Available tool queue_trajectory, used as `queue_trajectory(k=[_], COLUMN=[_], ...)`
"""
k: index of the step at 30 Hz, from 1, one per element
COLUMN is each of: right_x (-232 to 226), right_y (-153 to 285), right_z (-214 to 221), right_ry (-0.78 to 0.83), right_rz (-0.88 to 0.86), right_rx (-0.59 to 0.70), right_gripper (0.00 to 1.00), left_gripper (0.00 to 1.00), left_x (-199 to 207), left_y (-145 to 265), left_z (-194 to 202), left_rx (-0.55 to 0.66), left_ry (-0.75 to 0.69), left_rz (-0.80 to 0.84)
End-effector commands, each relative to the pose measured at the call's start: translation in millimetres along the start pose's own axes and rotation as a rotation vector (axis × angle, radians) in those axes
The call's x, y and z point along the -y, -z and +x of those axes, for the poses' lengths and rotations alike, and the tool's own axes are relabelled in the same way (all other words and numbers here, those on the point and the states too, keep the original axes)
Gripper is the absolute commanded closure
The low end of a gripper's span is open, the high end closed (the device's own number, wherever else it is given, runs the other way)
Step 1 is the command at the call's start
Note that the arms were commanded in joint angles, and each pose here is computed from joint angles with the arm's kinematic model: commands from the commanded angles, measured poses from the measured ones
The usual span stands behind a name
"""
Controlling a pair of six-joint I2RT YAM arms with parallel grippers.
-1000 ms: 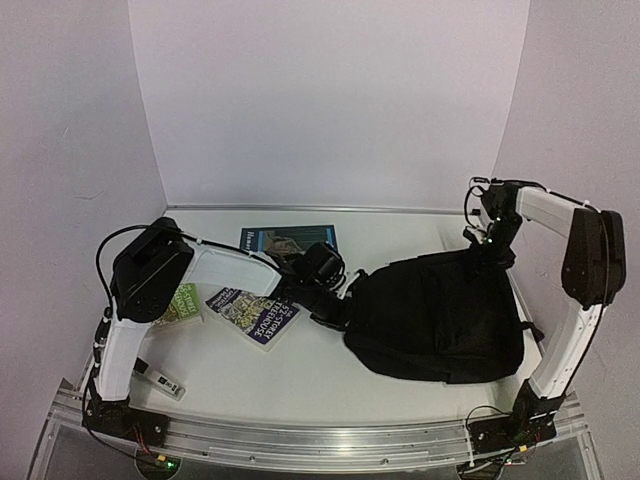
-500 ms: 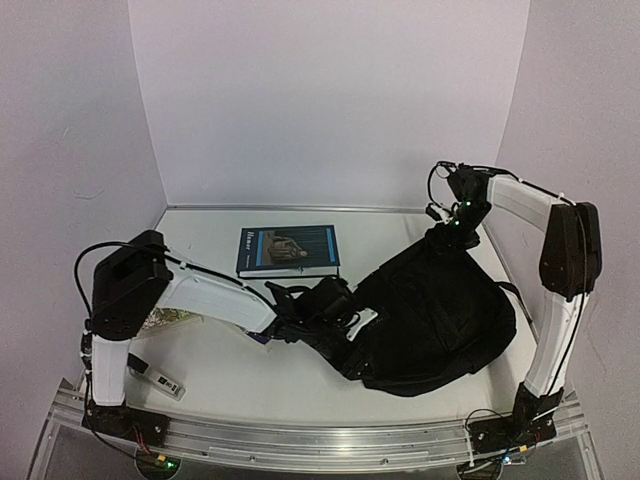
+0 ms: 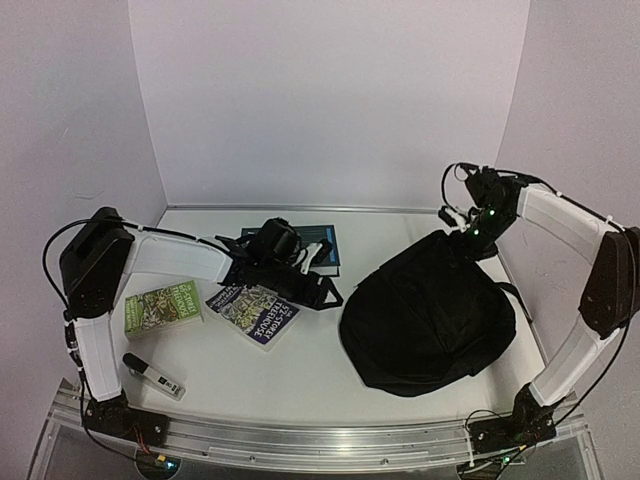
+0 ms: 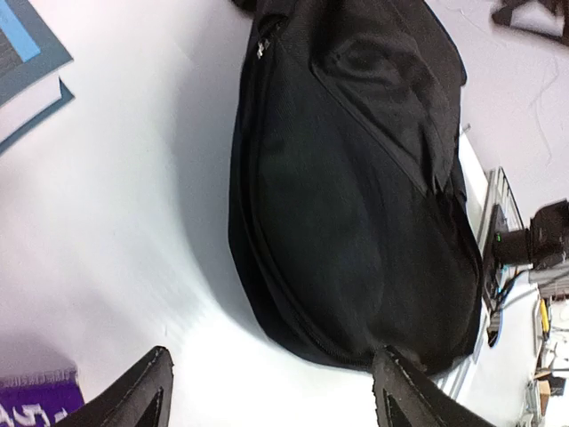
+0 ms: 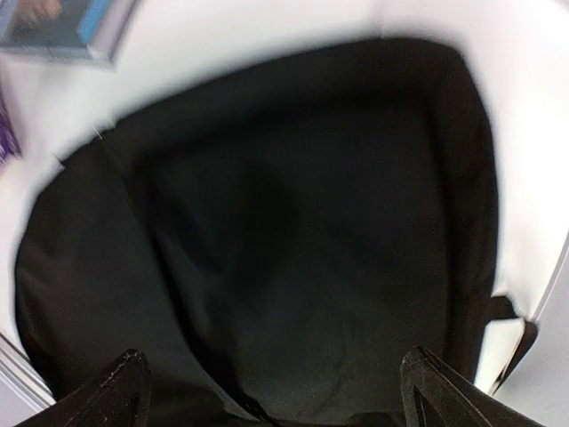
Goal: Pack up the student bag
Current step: Adjust the student bag at the center of the board.
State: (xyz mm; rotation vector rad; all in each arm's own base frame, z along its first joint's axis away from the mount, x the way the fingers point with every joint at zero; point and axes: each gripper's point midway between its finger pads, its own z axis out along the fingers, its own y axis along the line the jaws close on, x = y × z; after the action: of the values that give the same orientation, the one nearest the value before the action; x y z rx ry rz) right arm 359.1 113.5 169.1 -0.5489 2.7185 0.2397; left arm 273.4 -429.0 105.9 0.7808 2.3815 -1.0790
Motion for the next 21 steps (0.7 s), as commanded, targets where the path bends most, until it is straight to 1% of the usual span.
queue_trajectory(k=[1,5,9,11,13,16,18,19,21], right_x=[14,11,4,-2,-9,-19,-26,-28,-28], right_y=[-29,-51,-74,-83,-89,-94,-90,-85,-67], right_z=[55,70,64,52,37,14,0,-7,-21], right_ry=[0.051,0.065,0.058,0.051,0.030,0.008,0.012,0.016,0.027], right_rz=[0.057,0.017,-0.054,-0.102,-0.156,-0.226,-0.251,-0.260,-0.244], right_rx=[-0.195,-0.265,-0.285,-0.270,-0.247,-0.212,-0.178,-0.156,-0.099], right_gripper=[0.04,0.06,0.09,0.09,0.10,0.11,0.11,0.11,0.11], left_gripper=[0.33,0.54,0.67,0.73,0.77,0.78,0.77,0.73,0.59], left_x=[10,29,66,86,103,116,119,119,117], left_y=[-24,-46,-66,-76,-82,-84,-80,-76,-63], left_z=[-12,5,30,44,55,63,65,65,61], left_rx=[-0.024,-0.077,-0.122,-0.139,-0.154,-0.148,-0.141,-0.136,-0.098], left_ry=[-0.028,-0.058,-0.167,-0.220,-0.254,-0.261,-0.262,-0.258,-0.244], left_rz=[0.066,0.177,0.234,0.252,0.278,0.310,0.311,0.307,0.287])
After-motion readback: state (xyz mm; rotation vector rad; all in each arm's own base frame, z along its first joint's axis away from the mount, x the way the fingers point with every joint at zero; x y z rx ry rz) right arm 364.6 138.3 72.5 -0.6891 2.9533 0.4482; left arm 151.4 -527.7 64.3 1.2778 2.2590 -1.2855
